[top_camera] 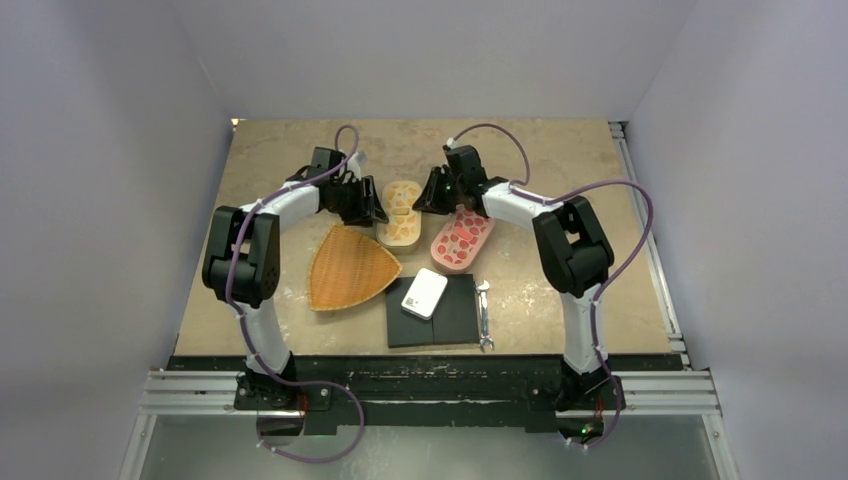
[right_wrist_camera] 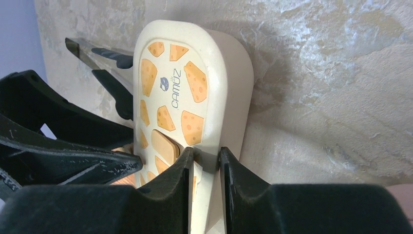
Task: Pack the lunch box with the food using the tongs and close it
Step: Close the box lid on the packing box.
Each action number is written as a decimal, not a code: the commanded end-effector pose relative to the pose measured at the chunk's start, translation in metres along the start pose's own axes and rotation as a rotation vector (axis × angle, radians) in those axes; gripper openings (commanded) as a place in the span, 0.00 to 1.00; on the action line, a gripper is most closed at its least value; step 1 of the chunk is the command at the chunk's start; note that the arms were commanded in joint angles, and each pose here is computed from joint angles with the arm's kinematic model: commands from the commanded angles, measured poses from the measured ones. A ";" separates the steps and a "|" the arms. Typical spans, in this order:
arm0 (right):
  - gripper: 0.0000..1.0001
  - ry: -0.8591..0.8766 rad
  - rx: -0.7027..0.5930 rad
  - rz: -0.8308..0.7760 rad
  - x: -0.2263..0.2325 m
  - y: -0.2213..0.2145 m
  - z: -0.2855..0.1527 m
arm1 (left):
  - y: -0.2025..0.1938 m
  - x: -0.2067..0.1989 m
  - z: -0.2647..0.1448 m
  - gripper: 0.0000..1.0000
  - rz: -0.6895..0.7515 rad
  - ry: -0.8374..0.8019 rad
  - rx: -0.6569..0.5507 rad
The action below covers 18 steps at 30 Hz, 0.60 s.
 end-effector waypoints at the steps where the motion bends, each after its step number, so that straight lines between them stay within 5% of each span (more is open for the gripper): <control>1: 0.22 -0.103 -0.013 -0.056 0.001 0.002 0.001 | 0.009 -0.017 -0.013 0.48 0.049 -0.050 -0.056; 15: 0.22 -0.129 -0.005 0.002 -0.008 -0.021 0.011 | 0.007 -0.019 -0.010 0.48 0.046 -0.110 -0.032; 18: 0.14 -0.138 0.010 0.016 -0.013 -0.028 0.015 | 0.008 -0.021 -0.011 0.45 0.050 -0.114 -0.038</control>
Point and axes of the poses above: each gripper's point midway between its finger pads, its own z axis out along the fingers, its own x axis along the line the jaws close on, y = z × x, the point moved 9 cm from there along -z, back along the fingers, and after that the axes turned 15 degrees about -z, right-handed, at the moved point
